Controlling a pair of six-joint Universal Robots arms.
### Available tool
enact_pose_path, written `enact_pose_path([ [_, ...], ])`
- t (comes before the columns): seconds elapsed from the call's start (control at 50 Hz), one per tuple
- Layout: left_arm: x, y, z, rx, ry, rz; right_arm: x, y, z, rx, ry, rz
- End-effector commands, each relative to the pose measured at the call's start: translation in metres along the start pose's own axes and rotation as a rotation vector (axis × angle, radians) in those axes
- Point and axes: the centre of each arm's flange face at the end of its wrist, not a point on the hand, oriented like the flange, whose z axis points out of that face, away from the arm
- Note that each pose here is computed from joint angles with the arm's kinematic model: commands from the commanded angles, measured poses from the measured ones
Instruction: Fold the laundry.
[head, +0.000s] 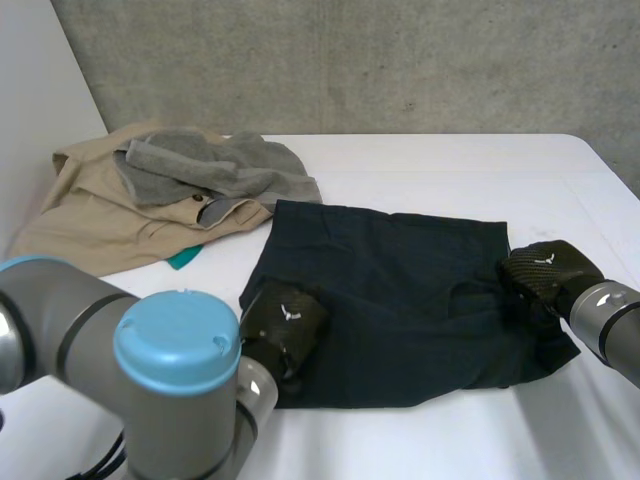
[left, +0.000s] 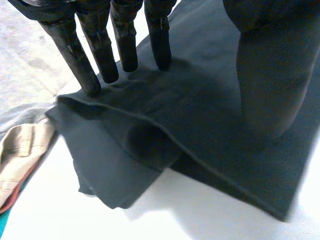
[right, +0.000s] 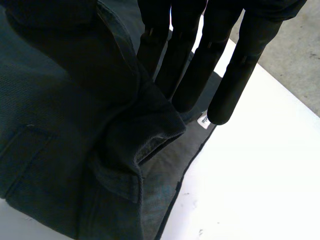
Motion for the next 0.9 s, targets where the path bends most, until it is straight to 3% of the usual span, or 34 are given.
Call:
enact_pose_path([
  [0.02,-0.013,0.004,0.039,0.076,-0.092,-0.003,-0.003,0.004,-0.001,-0.004,-0.022,0.006],
  [0.3,-0.019,0.019,0.057,0.042,-0.091,0.082,-0.002,0.003,-0.003,-0.002,-0.025,-0.004],
  [0.42,-0.035,-0.024,0.027,0.141,-0.119,0.034,0.001,-0.003,-0.009,0.004,-0.012,-0.031],
  [0.58,-0.066,-0.093,-0.046,0.269,-0.137,-0.090,0.019,-0.055,-0.067,0.087,0.055,-0.268],
  [0.72,-0.100,-0.153,-0.100,0.383,-0.187,-0.135,0.047,-0.109,-0.114,0.199,0.188,-0.361],
  [0.82,-0.112,-0.175,-0.110,0.389,-0.196,-0.147,0.047,-0.122,-0.130,0.206,0.164,-0.363],
  [0.9,-0.112,-0.159,-0.075,0.288,-0.188,-0.141,0.045,-0.123,-0.131,0.215,0.137,-0.366],
])
